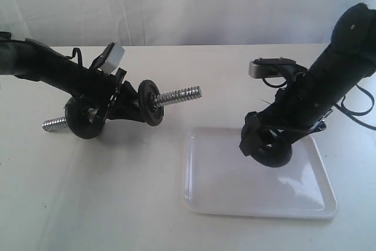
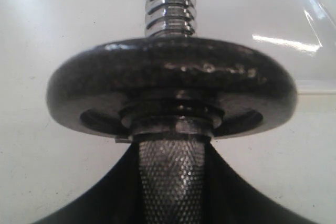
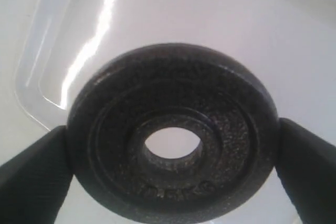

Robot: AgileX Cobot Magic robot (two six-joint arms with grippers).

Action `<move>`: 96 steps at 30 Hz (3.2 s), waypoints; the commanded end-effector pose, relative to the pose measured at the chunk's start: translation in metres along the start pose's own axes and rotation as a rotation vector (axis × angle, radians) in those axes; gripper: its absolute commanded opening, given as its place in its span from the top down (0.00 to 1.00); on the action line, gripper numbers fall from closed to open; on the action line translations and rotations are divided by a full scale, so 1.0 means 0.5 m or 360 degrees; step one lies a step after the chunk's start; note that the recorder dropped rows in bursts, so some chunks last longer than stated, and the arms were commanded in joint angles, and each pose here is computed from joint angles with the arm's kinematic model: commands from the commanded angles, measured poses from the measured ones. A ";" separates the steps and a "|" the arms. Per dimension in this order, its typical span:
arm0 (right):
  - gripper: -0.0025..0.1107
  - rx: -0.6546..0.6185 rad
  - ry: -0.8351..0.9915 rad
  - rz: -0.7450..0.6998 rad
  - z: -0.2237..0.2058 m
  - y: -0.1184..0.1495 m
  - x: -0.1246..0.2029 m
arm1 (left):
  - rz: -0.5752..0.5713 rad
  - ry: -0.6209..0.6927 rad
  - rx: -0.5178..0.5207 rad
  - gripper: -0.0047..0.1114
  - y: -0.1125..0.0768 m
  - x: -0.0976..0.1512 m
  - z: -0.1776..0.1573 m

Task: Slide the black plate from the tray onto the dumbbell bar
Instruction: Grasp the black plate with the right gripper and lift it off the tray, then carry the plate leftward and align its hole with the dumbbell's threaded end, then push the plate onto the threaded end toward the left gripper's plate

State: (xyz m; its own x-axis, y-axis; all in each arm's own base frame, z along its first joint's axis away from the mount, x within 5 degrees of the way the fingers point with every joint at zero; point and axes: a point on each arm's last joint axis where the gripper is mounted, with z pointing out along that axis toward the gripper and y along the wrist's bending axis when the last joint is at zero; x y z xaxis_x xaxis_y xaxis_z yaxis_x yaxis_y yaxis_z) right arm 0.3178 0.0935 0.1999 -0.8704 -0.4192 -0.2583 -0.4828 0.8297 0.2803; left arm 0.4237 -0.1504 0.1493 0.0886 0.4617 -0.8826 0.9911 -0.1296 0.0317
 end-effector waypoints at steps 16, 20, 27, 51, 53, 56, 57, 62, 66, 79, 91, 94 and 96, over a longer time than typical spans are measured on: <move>0.98 -0.0747 -0.0758 -0.0016 -0.043 -0.028 -0.055 | 0.0144 -0.0421 -0.0035 0.96 -0.001 -0.045 -0.007; 0.98 -0.0850 -0.0857 -0.0088 -0.002 -0.042 -0.066 | 0.0143 -0.0421 -0.0035 0.96 -0.001 -0.045 -0.007; 0.98 -0.0996 -0.1076 -0.0191 0.055 -0.061 -0.079 | 0.0141 -0.0429 -0.0041 0.96 0.000 -0.046 -0.007; 0.98 -0.1058 -0.0795 -0.0231 0.040 -0.049 -0.144 | 0.0153 -0.0387 -0.0011 0.96 -0.003 -0.041 -0.006; 0.98 -0.1056 -0.0778 -0.0249 0.038 -0.041 -0.150 | 0.0153 -0.0387 -0.0011 0.96 -0.003 -0.041 -0.006; 0.98 -0.1060 -0.0769 -0.0271 0.039 -0.032 -0.154 | 0.0153 -0.0387 -0.0011 0.96 -0.003 -0.041 -0.006; 0.98 -0.1057 -0.0763 -0.0273 0.042 -0.030 -0.155 | 0.0153 -0.0387 -0.0011 0.96 -0.003 -0.041 -0.006; 0.98 -0.1030 -0.0760 -0.0274 0.051 -0.023 -0.160 | 0.0153 -0.0387 -0.0011 0.96 -0.003 -0.041 -0.006; 0.98 -0.1020 -0.0758 -0.0269 0.054 -0.023 -0.160 | 0.0153 -0.0387 -0.0011 0.96 -0.003 -0.041 -0.006; 0.98 -0.0969 -0.0797 -0.0298 0.073 -0.004 -0.173 | 0.0153 -0.0387 -0.0011 0.96 -0.003 -0.041 -0.006; 0.98 -0.1075 -0.0797 -0.0358 0.066 0.007 -0.168 | 0.0153 -0.0387 -0.0011 0.96 -0.003 -0.041 -0.006; 0.98 -0.1069 -0.0830 -0.0389 0.062 0.007 -0.173 | 0.0153 -0.0387 -0.0011 0.96 -0.003 -0.041 -0.006; 0.98 -0.1105 -0.0834 -0.0399 0.057 0.011 -0.174 | 0.0153 -0.0387 -0.0011 0.96 -0.003 -0.041 -0.006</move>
State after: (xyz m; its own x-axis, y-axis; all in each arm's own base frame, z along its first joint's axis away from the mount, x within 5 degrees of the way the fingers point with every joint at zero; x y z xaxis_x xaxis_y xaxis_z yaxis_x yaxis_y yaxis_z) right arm 0.3958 0.1355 0.1762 -0.6779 -0.2632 -0.6864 -0.7290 0.3610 0.5816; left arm 0.4213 -0.1463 0.1481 0.0877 0.4651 -0.8809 0.9880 -0.1537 0.0172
